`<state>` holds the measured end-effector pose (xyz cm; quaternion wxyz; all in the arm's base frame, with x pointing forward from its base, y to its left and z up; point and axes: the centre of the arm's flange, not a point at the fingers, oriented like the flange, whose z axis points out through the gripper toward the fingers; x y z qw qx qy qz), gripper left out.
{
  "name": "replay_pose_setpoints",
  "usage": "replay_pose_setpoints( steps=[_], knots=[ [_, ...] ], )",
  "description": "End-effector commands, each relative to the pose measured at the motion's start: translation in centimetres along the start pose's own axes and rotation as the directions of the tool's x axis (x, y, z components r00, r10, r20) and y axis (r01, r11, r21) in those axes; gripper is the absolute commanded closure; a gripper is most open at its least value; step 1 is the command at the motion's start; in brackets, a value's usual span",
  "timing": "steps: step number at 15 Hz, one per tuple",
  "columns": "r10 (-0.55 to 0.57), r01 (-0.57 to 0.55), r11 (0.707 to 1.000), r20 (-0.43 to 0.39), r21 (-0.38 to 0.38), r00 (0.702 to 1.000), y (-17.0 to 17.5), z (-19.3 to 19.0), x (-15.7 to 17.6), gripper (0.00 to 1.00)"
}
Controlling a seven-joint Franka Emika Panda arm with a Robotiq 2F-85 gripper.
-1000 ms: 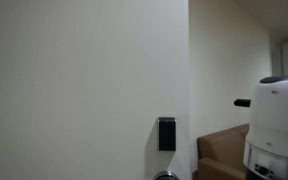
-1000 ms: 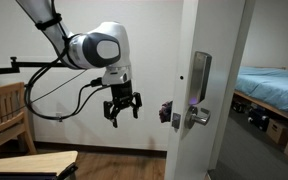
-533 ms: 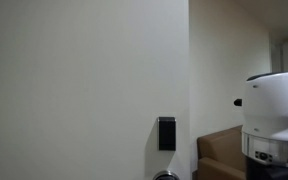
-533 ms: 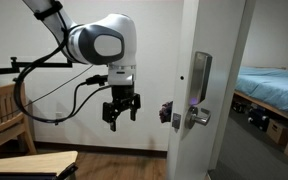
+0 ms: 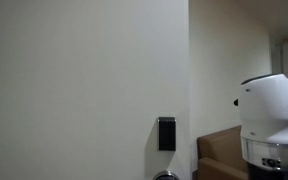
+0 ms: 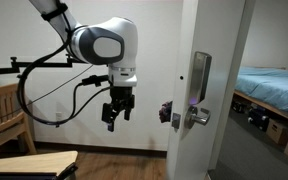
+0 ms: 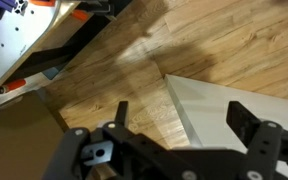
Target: Open the door
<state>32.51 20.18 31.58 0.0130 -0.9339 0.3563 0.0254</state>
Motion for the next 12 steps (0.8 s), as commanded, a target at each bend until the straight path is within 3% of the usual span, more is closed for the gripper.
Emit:
replay_pose_setpoints(
  steps=[1,12],
  knots=[
    [-0.045,0.045,0.999,0.016,-0.008,0.999,-0.01,-0.05,0.45,0.00],
    [-0.053,0.053,0.998,0.003,-0.016,0.999,-0.15,-0.04,0.40,0.00]
  ],
)
